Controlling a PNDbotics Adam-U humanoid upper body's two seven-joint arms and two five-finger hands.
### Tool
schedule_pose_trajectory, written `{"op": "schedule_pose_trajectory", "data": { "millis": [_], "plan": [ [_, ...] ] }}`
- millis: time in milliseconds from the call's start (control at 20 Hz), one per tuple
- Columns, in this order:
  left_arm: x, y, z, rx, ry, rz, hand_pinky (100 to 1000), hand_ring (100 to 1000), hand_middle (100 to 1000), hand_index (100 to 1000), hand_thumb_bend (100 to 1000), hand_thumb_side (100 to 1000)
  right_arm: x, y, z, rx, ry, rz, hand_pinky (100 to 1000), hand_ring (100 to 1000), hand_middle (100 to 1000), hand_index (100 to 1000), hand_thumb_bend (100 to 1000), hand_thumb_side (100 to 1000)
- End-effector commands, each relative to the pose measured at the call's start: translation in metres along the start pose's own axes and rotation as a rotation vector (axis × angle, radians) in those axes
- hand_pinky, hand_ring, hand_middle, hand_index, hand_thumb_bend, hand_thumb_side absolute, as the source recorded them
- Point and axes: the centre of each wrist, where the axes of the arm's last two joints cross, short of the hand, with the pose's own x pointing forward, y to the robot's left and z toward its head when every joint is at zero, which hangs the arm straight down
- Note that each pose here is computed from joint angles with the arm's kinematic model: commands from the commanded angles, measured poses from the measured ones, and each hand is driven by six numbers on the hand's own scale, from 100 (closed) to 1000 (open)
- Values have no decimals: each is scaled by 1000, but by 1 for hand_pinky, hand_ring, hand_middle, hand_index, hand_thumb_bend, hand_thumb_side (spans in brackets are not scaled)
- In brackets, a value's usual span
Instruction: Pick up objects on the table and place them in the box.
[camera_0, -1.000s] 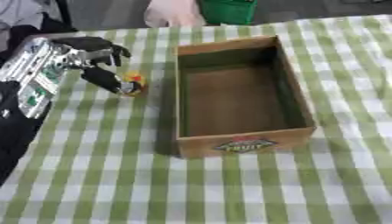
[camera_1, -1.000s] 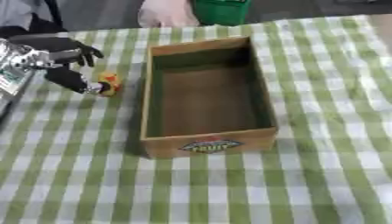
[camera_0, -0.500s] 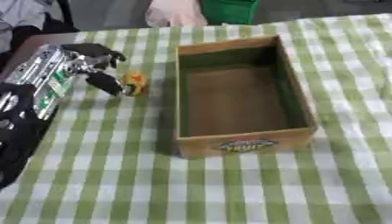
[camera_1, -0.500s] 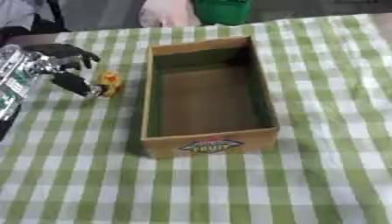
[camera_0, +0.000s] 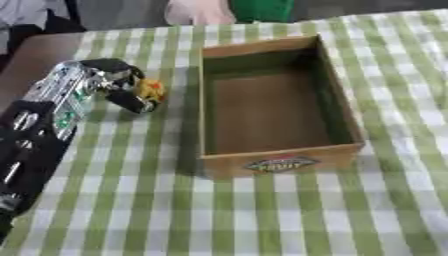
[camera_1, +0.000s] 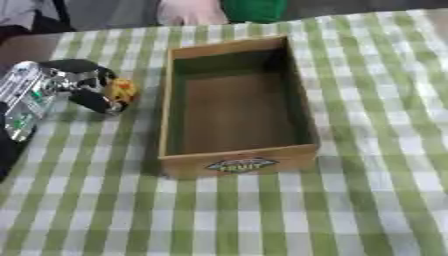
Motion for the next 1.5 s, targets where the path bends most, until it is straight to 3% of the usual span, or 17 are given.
{"op": "schedule_pose_trajectory", "data": {
  "millis": [50, 250, 300, 550, 800, 1050, 1300, 1500],
  "plan": [
    [-8, 12, 3, 68, 47, -24, 613, 786, 760, 888, 290, 639, 6, -4, -8, 14, -38, 17, 638, 724, 759, 817, 100, 710],
    [-10, 6, -1, 103, 78, -52, 565, 753, 718, 837, 171, 613, 7, -4, -8, 10, -40, 15, 638, 724, 759, 817, 100, 710],
    [-10, 5, -2, 112, 78, -49, 548, 736, 692, 818, 101, 615, 6, -4, -8, 10, -39, 15, 638, 724, 759, 817, 100, 711],
    [-9, 5, -2, 168, 77, -30, 495, 687, 641, 773, 100, 547, 6, -4, -7, 9, -38, 15, 638, 724, 759, 817, 100, 711],
    [-10, 7, -2, 113, 19, 71, 506, 687, 663, 804, 100, 571, 6, -5, -6, 6, -33, 20, 637, 724, 758, 817, 100, 710],
    [-11, 19, 5, 132, 13, 104, 484, 656, 623, 776, 100, 571, 6, -4, -6, 3, -31, 18, 636, 724, 758, 817, 100, 710],
    [-10, 24, 9, 176, 34, 86, 466, 627, 602, 762, 100, 421, 5, -5, -5, -1, -27, 15, 636, 724, 758, 817, 100, 714],
    [-7, 34, 18, 216, 44, 43, 465, 628, 610, 761, 100, 398, 5, -5, -4, -3, -24, 16, 636, 724, 755, 816, 100, 714]
  ]
}}
